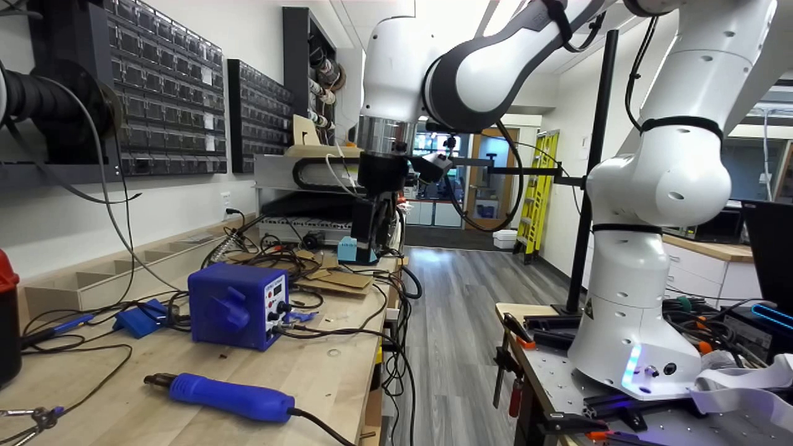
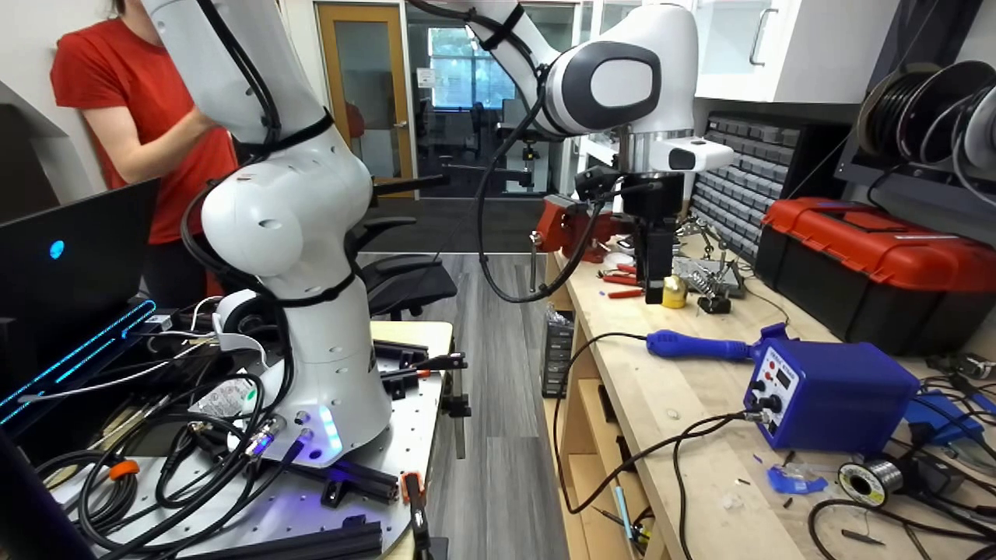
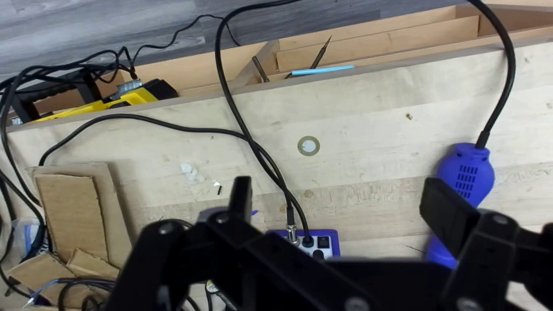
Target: Pick the soldering pump and put it on the side of the soldering station
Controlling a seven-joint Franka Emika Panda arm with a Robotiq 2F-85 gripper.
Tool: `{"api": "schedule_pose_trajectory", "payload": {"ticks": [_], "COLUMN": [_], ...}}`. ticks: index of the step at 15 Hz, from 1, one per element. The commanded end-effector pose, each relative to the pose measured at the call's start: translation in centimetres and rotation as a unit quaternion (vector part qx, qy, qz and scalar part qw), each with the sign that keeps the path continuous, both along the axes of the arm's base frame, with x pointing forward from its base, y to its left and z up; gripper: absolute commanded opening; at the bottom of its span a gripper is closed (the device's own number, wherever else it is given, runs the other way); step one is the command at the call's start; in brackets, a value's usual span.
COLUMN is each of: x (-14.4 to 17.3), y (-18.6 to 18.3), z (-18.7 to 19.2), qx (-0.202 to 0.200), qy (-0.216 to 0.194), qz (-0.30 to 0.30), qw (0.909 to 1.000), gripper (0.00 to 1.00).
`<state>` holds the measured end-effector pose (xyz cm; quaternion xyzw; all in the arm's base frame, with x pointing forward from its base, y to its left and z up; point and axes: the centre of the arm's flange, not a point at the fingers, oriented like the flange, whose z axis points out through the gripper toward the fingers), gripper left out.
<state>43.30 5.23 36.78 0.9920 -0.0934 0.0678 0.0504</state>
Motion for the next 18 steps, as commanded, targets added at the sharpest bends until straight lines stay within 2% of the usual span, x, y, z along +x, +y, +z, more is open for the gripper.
{"api": "schedule_pose_trajectory", "payload": {"ticks": [1, 9, 18], "x": [0.2, 0.7, 4.0], "y": [0.1, 0.7, 4.0], "z": [-0.1, -1.0, -4.1], "qx": [0.001, 0.005, 0.022], "qy": [0.000, 0.000, -0.001], "qz": [0.000, 0.003, 0.027], "qw": [1.0000, 1.0000, 0.9994], "gripper": [1.00, 1.00, 1.00]}}
